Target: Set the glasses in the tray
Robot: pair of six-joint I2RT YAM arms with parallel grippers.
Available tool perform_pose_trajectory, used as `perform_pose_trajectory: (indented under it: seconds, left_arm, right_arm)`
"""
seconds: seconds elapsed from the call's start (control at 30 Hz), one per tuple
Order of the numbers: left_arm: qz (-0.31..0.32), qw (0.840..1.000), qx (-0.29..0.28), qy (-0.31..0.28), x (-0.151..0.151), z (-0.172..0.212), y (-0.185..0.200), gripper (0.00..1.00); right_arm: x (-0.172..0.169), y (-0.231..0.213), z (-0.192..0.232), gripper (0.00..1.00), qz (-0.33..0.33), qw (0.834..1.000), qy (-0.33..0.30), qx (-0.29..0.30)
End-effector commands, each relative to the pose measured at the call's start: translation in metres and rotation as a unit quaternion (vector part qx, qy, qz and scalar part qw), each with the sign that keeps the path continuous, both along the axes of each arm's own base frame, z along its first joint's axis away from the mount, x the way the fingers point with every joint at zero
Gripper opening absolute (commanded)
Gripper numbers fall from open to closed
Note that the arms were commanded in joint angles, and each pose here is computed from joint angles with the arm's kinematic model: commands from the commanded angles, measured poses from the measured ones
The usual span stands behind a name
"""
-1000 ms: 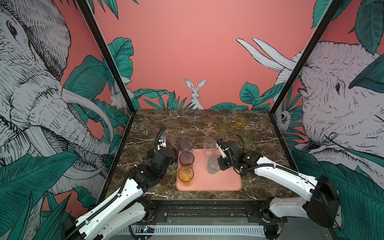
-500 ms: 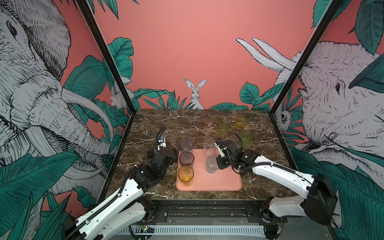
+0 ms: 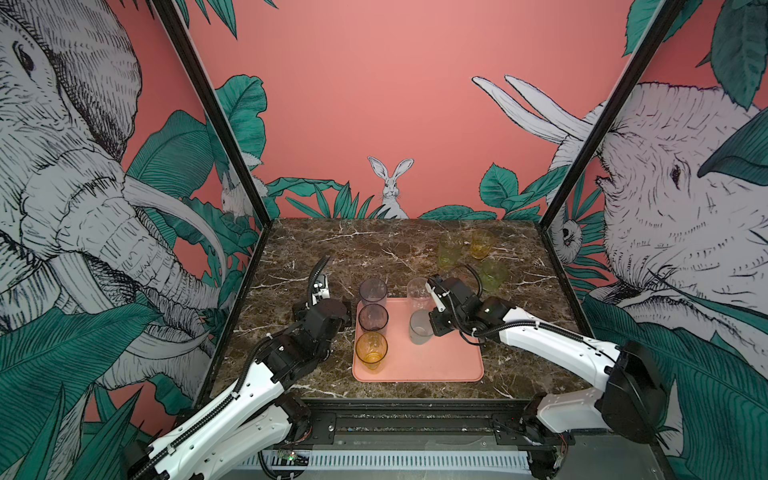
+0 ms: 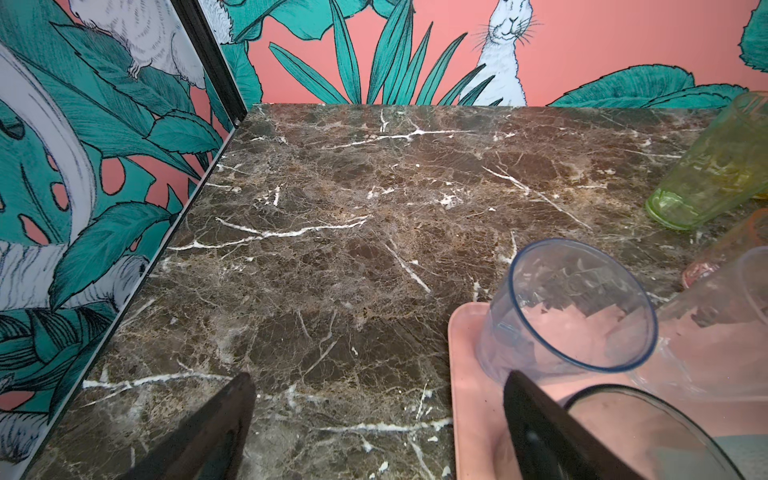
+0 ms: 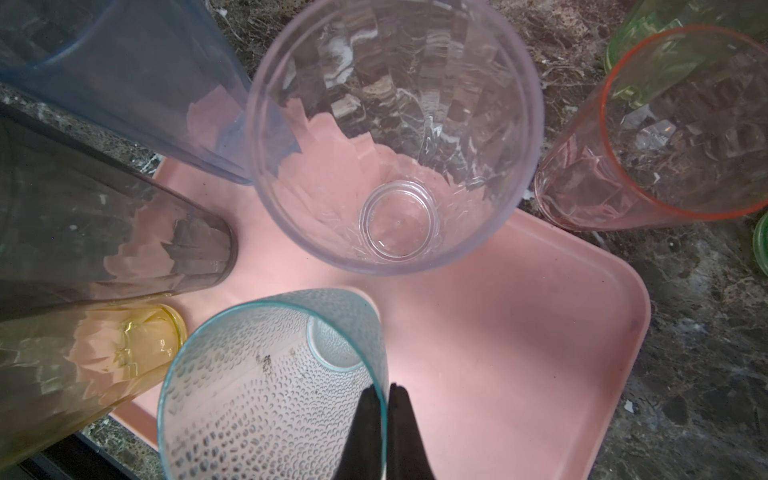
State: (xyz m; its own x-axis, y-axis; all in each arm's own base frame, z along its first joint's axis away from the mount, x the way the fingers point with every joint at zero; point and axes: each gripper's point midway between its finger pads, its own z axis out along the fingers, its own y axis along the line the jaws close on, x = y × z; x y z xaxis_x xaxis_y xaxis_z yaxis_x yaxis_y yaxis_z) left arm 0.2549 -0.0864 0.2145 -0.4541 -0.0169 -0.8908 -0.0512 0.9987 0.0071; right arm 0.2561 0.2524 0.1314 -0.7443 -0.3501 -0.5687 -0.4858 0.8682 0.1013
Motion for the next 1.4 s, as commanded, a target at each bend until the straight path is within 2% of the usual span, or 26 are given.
perform_pose_trajectory:
  seconds: [0.0, 0.1, 0.23, 0.4, 0.5, 0.7, 1.03, 1.17, 1.37]
  left_arm:
    - [0.012, 1.000, -0.003, 0.003, -0.003, -0.004, 0.006, 0.94]
    - [0.013, 1.000, -0.003, 0.002, -0.003, -0.004, 0.007, 0.94]
    - [0.013, 1.000, -0.002, 0.001, -0.004, -0.004, 0.008, 0.95]
    - [0.012, 1.000, -0.008, 0.000, -0.005, -0.002, 0.008, 0.95]
    - [0.011, 1.000, -0.012, -0.001, -0.006, 0.000, 0.008, 0.95]
    - [0.012, 1.000, -0.013, -0.005, -0.007, 0.003, 0.010, 0.95]
    - [0.011, 1.000, -0.014, -0.008, -0.007, 0.006, 0.009, 0.95]
    - [0.010, 1.000, -0.014, -0.011, -0.006, 0.008, 0.009, 0.95]
    - [0.011, 1.000, -0.010, -0.011, -0.007, 0.011, 0.010, 0.95]
  right_arm:
    - [0.007, 0.011, 0.013, 0.00, -0.002, 1.000, -0.013, 0.024]
    - [0.007, 0.011, 0.014, 0.00, -0.006, 1.000, -0.012, 0.024]
    - [0.007, 0.010, 0.013, 0.06, -0.009, 1.000, -0.011, 0.025]
    - [0.007, 0.011, 0.014, 0.18, -0.010, 0.999, -0.013, 0.029]
    - [0.007, 0.013, 0.020, 0.30, -0.007, 0.999, -0.017, 0.037]
    - [0.009, 0.011, 0.035, 0.36, -0.004, 0.999, -0.035, 0.040]
    - [0.018, -0.007, 0.092, 0.45, -0.011, 0.994, -0.108, 0.024]
    - [0.034, -0.014, 0.121, 0.50, -0.024, 0.988, -0.152, 0.015]
    - [0.067, -0.025, 0.155, 0.55, -0.062, 0.982, -0.178, 0.018]
